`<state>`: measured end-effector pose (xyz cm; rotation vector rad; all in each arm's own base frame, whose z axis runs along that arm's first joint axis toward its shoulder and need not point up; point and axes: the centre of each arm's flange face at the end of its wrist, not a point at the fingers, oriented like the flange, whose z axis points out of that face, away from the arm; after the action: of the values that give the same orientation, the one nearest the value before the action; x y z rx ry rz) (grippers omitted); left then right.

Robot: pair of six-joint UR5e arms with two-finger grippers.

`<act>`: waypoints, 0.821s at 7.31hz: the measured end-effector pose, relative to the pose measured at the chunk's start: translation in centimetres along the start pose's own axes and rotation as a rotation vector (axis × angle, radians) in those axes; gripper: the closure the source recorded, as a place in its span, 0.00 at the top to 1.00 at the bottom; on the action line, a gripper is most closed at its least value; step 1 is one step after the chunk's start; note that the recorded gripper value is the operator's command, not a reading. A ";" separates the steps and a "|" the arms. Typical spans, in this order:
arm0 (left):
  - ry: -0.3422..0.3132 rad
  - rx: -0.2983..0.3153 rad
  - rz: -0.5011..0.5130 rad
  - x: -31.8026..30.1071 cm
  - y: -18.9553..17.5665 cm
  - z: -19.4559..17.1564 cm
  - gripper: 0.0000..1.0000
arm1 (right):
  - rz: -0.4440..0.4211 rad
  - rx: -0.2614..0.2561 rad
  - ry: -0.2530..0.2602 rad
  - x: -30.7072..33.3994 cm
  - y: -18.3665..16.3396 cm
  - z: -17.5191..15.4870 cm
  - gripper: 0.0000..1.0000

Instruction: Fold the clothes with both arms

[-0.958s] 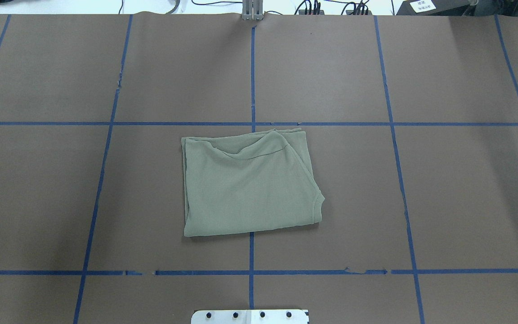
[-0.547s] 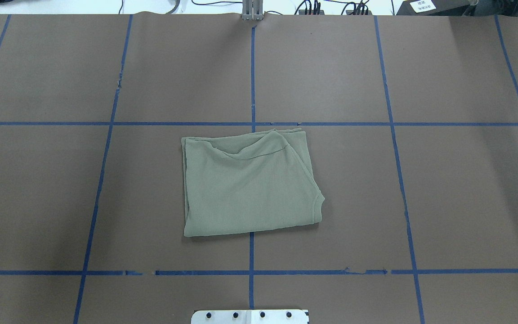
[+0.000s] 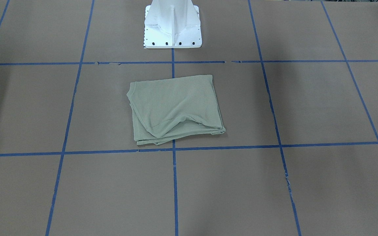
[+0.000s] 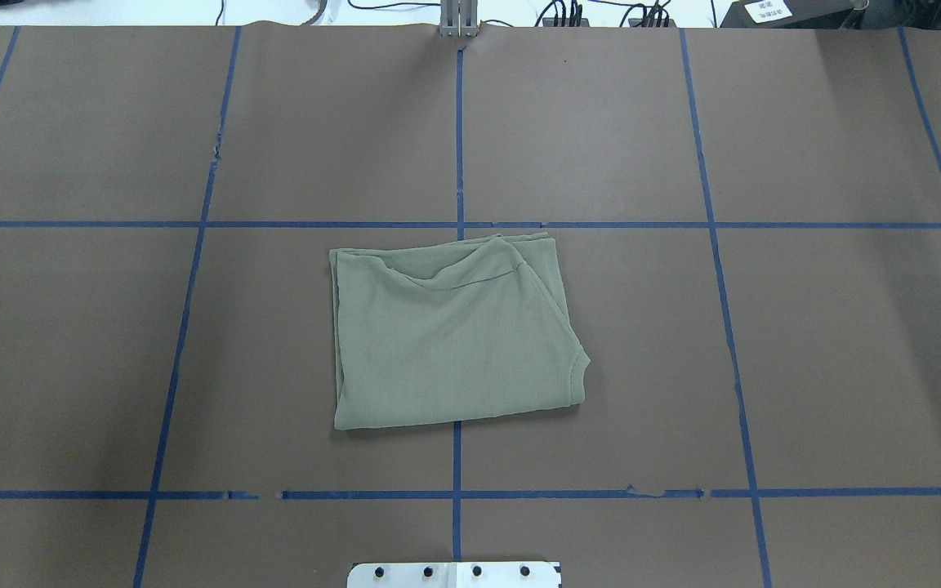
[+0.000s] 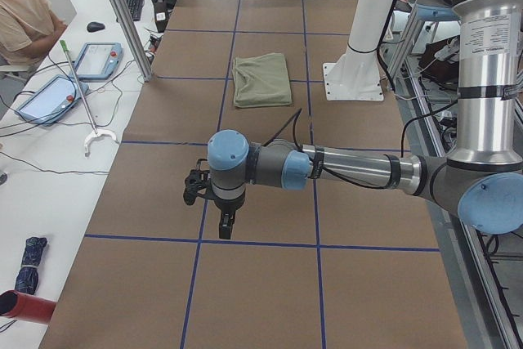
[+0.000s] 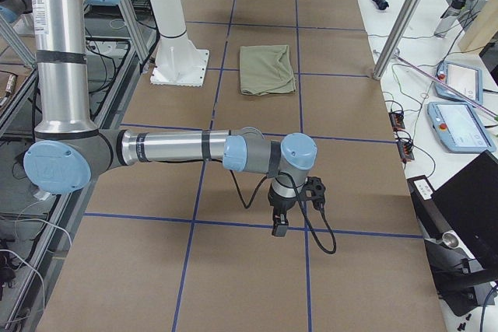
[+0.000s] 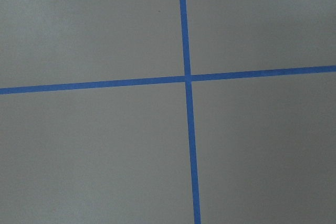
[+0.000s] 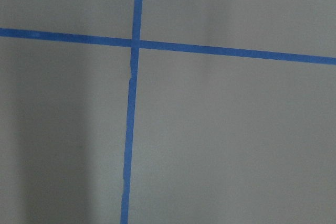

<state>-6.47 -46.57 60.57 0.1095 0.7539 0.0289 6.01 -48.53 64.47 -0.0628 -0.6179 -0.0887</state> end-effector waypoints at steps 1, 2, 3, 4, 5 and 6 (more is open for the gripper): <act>0.003 -0.001 -0.002 0.0 0.0 0.1 1.00 | 0.000 0.003 0.001 -0.1 0.1 -0.1 1.00; 0.004 -0.003 -0.003 -0.1 0.0 0.2 1.00 | -0.003 0.008 0.001 -0.3 0.1 -0.4 1.00; 0.003 -0.005 -0.005 -0.2 0.1 0.2 1.00 | -0.007 0.015 0.001 -0.5 0.1 -0.7 1.00; 0.001 -0.007 -0.006 -0.3 0.1 0.3 1.00 | -0.012 0.022 0.002 -0.8 0.1 -1.1 1.00; 0.000 -0.007 -0.007 -0.3 0.1 0.3 1.00 | -0.017 0.029 0.004 -1.0 0.1 -1.4 1.00; -0.001 -0.007 -0.007 -0.3 0.1 0.3 1.00 | -0.019 0.031 0.004 -1.1 0.2 -1.5 1.00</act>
<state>-6.47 -46.54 61.01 0.0997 0.7533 0.0249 6.02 -48.42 62.58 -0.0264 -0.6157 -0.0974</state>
